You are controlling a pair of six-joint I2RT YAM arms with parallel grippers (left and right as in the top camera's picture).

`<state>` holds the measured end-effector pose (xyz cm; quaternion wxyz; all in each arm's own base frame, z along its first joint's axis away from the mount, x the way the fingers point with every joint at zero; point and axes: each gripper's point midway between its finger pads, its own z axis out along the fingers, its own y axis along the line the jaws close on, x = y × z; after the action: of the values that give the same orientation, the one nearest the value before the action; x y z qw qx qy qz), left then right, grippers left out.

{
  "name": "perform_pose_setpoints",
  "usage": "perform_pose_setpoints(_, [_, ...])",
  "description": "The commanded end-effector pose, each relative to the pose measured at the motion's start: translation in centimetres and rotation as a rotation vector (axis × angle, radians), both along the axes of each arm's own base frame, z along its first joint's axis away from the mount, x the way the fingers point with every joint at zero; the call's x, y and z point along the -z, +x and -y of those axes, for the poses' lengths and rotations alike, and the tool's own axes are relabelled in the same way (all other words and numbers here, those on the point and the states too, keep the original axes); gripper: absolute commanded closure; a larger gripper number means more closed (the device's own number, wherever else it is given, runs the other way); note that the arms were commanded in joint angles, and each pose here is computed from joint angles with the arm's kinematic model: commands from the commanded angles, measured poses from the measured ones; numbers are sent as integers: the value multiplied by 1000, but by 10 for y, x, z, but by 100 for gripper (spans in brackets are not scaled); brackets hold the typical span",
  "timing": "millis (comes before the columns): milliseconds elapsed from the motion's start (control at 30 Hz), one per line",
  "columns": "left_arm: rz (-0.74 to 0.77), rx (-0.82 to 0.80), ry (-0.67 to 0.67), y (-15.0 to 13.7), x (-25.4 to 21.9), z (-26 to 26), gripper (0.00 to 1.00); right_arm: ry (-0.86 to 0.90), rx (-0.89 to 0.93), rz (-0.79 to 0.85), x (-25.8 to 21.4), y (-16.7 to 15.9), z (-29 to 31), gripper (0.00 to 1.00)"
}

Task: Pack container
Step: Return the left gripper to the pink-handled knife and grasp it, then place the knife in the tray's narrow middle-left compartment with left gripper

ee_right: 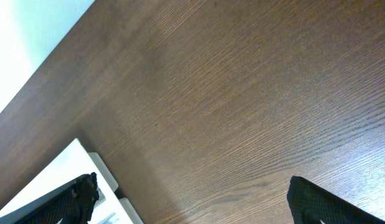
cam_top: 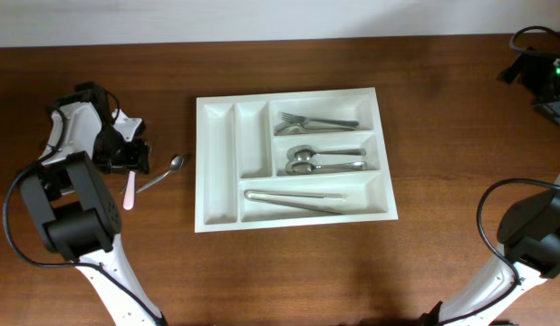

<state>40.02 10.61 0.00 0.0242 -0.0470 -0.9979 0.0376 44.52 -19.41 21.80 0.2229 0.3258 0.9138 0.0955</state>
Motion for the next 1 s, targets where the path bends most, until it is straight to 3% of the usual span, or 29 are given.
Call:
perform_pose_setpoints(0, [-40, -10, -11, -13, 18, 2, 45, 9, 10, -1, 0, -1, 1, 1])
perform_pose_setpoints(100, [-48, -9, -14, -16, 22, 4, 63, 9, 10, -1, 0, -1, 1, 1])
perform_pose_setpoints(267, [-58, -10, -17, -19, 21, 5, 78, 9, 10, -1, 0, -1, 1, 1])
perform_pose_setpoints(567, [-72, -21, -19, -18, 8, 4, 89, 9, 10, -1, 0, -1, 1, 1])
perform_pose_setpoints(967, [-34, -27, -9, 3, -62, -1, 98, 9, 10, -1, 0, -1, 1, 1])
